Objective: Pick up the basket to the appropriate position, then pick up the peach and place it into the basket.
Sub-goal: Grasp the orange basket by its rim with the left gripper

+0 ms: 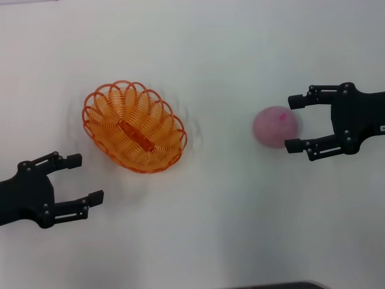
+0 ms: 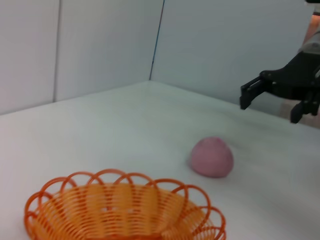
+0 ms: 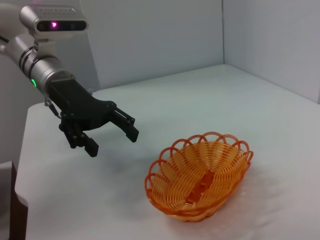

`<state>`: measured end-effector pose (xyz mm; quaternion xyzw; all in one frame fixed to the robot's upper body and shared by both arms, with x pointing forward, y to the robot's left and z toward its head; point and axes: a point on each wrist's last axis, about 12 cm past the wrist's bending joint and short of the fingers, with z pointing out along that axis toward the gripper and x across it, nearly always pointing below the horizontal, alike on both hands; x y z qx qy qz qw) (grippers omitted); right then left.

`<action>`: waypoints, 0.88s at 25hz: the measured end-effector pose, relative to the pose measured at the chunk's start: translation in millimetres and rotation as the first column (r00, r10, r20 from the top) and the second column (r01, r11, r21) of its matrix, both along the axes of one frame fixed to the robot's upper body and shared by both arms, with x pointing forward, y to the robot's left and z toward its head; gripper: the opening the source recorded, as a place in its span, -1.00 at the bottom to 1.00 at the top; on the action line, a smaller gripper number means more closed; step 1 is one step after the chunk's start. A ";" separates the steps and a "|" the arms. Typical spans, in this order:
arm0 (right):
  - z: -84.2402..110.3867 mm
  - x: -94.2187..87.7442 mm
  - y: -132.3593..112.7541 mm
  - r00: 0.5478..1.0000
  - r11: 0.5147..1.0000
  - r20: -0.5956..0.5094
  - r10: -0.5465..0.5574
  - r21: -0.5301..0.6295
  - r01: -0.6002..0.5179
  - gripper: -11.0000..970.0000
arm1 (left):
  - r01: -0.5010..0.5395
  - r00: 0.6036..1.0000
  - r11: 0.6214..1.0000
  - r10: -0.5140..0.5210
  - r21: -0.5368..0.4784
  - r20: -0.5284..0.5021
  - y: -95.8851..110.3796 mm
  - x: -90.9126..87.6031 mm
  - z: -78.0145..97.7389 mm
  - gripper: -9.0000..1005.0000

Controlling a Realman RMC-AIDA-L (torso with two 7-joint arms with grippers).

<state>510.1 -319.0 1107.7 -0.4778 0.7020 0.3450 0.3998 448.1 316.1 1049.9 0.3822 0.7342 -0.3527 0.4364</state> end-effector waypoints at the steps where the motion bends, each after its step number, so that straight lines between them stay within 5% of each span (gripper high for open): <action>1: 0.0 0.1 0.2 1.000 1.000 0.000 0.001 0.000 -0.001 0.88 | -0.004 1.000 1.000 0.004 0.005 0.000 0.5 0.1 -0.6 0.68; 22: 4.0 4.9 -1.1 1.000 1.000 -0.010 0.012 -0.027 -0.012 0.88 | -0.007 1.000 1.000 0.007 0.009 -0.008 1.0 0.5 -0.7 0.77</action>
